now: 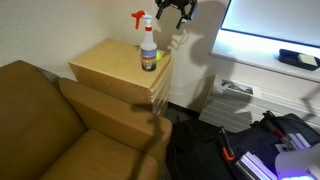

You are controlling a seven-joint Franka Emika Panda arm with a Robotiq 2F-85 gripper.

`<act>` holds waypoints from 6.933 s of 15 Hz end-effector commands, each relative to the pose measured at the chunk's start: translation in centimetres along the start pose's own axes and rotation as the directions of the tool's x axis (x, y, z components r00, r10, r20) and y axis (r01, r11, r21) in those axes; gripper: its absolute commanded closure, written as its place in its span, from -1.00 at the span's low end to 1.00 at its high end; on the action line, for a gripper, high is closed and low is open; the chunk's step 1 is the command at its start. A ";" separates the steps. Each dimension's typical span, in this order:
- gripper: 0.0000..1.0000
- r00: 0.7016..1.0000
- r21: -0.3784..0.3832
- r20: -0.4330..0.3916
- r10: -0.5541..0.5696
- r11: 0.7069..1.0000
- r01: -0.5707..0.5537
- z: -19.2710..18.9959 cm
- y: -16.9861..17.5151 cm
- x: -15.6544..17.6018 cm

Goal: Pick up the spray bottle from the nightstand and place it on the windowsill

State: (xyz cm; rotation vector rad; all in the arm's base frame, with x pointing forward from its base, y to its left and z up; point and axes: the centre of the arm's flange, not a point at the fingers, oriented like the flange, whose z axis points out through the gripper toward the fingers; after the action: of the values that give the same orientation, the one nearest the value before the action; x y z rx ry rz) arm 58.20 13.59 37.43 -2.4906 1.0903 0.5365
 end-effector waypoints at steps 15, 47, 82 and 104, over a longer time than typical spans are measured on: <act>-1.00 0.938 0.459 0.022 0.347 0.830 -0.318 -1.7 -11.7 3.6; -1.00 0.926 0.371 0.152 0.346 0.848 -0.378 2.0 -4.2 5.8; 0.87 0.831 0.278 0.382 0.404 0.807 -0.520 -13.9 -1.8 1.6; 0.87 0.452 0.486 0.550 0.702 0.170 -0.857 -29.4 40.9 12.2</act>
State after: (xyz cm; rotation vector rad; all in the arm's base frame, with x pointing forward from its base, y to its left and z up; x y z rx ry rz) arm 40.04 -33.66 50.45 -0.9666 1.9884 0.4433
